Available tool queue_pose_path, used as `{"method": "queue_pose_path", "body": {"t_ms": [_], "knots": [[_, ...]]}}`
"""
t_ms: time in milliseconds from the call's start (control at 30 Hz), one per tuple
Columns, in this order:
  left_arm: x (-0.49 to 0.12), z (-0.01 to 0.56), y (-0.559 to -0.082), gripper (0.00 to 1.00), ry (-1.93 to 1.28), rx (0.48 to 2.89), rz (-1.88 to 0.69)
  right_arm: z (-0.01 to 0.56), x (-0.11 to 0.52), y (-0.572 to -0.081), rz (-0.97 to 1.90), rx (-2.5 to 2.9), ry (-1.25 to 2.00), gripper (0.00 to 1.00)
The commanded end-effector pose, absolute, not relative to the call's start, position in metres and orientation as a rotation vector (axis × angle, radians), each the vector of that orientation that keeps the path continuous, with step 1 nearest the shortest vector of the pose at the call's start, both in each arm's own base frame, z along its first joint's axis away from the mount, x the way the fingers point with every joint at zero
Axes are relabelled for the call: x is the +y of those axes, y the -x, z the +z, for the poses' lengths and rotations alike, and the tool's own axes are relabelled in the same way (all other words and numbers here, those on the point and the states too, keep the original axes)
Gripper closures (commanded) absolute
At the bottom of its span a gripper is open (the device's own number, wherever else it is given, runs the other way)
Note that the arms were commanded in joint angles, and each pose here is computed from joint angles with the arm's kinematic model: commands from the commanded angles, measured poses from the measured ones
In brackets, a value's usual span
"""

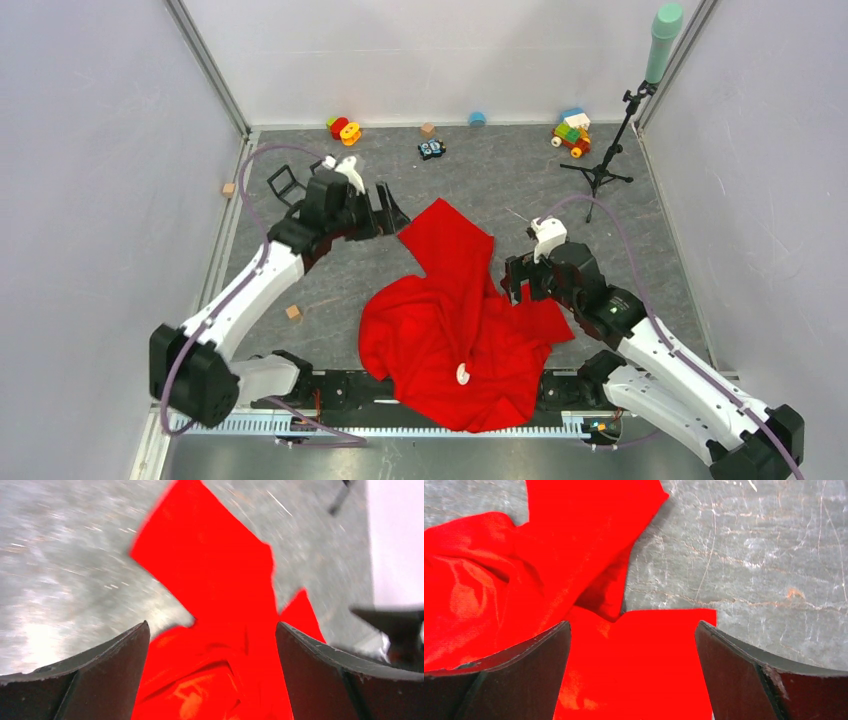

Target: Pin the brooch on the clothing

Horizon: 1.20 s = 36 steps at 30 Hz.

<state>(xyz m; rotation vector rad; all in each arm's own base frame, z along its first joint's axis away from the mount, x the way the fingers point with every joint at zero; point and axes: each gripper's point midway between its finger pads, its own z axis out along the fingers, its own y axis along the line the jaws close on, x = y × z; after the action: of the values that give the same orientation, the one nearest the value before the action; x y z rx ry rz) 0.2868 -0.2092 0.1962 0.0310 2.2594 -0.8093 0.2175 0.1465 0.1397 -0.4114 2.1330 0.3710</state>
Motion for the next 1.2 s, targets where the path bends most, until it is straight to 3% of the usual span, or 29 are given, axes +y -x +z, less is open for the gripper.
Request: {"method": "queue_pose_path", "body": {"t_ms": [0,200,433,700,1167], "knots": [[-0.146,0.181,-0.357,0.00,0.187,2.288,-0.421,0.130,0.141,-0.225,0.333,2.128,0.342,0.02],[-0.087,0.146,-0.446,0.08,0.335,2.303,-0.098,0.119,0.148,-0.223,0.372,2.136,0.363,0.02],[-0.050,0.117,-0.509,0.22,0.422,2.343,0.113,0.108,0.145,-0.221,0.354,2.153,0.378,0.02],[-0.029,0.079,-0.536,0.28,0.455,2.419,0.244,0.105,0.143,-0.227,0.309,2.157,0.384,0.02],[-0.013,0.057,-0.542,0.31,0.505,2.443,0.241,0.098,0.144,-0.229,0.293,2.176,0.407,0.02]]}}
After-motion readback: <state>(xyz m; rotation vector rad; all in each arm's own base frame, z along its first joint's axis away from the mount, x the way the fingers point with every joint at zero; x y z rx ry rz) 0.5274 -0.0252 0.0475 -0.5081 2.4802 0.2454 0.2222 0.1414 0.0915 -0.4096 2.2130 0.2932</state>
